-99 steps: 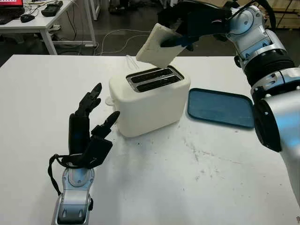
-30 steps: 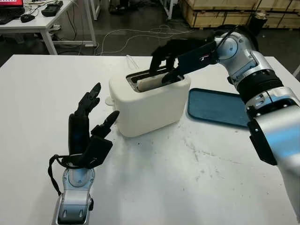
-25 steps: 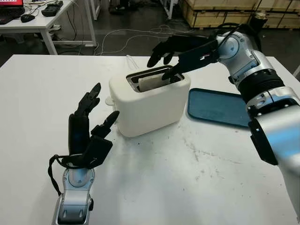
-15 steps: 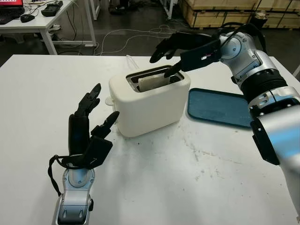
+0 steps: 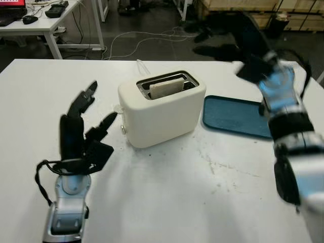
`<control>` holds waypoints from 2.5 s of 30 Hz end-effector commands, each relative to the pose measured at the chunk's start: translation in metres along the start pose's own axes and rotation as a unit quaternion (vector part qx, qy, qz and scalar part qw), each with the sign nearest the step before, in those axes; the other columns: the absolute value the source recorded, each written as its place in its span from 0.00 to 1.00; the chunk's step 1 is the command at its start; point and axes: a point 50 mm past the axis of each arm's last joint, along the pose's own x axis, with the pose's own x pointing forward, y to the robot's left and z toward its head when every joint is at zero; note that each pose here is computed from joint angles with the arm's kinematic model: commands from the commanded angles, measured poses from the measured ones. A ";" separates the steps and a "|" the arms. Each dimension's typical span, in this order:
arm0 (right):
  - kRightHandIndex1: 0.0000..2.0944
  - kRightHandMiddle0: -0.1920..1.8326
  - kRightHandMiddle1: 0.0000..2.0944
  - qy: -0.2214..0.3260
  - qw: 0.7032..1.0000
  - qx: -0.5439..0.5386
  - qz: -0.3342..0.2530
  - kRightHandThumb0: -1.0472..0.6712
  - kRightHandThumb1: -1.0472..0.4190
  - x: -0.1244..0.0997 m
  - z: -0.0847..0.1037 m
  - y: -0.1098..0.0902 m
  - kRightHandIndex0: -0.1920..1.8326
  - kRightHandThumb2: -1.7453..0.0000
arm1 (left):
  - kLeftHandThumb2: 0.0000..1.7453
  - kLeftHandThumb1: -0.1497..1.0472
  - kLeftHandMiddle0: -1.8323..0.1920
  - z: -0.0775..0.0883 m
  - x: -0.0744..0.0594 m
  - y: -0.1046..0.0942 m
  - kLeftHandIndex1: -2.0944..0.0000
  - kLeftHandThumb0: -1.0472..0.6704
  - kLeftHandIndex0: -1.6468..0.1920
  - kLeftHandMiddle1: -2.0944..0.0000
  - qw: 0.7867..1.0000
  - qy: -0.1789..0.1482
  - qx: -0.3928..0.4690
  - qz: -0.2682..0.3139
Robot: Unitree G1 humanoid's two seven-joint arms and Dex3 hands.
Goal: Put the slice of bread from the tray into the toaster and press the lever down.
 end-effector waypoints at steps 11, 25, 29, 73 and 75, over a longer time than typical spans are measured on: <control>0.30 0.65 0.01 0.126 0.980 0.127 -0.087 0.35 0.09 -0.098 -0.037 0.037 0.60 0.98 | 0.01 0.88 0.50 0.005 0.027 0.024 0.93 0.41 0.38 0.60 0.990 -0.097 0.101 -0.004; 0.08 0.67 0.01 0.191 0.932 0.273 -0.144 0.32 0.09 -0.136 -0.045 0.051 0.67 0.97 | 0.00 0.83 0.43 0.012 0.068 0.040 0.93 0.45 0.25 0.49 0.947 -0.179 0.223 -0.144; 0.06 0.66 0.00 0.185 0.933 0.275 -0.140 0.32 0.09 -0.134 -0.045 0.050 0.68 0.97 | 0.00 0.81 0.42 0.006 0.075 0.035 0.93 0.43 0.24 0.50 0.919 -0.178 0.287 -0.205; 0.02 0.66 0.00 0.210 0.928 0.285 -0.119 0.34 0.09 -0.140 -0.048 0.055 0.70 1.00 | 0.00 0.89 0.45 -0.005 0.088 0.019 0.98 0.40 0.19 0.37 0.879 -0.205 0.372 -0.218; 0.01 0.66 0.00 0.215 0.927 0.284 -0.115 0.34 0.09 -0.140 -0.048 0.056 0.70 1.00 | 0.02 0.89 0.45 -0.002 0.089 0.021 0.98 0.39 0.20 0.38 0.878 -0.206 0.375 -0.215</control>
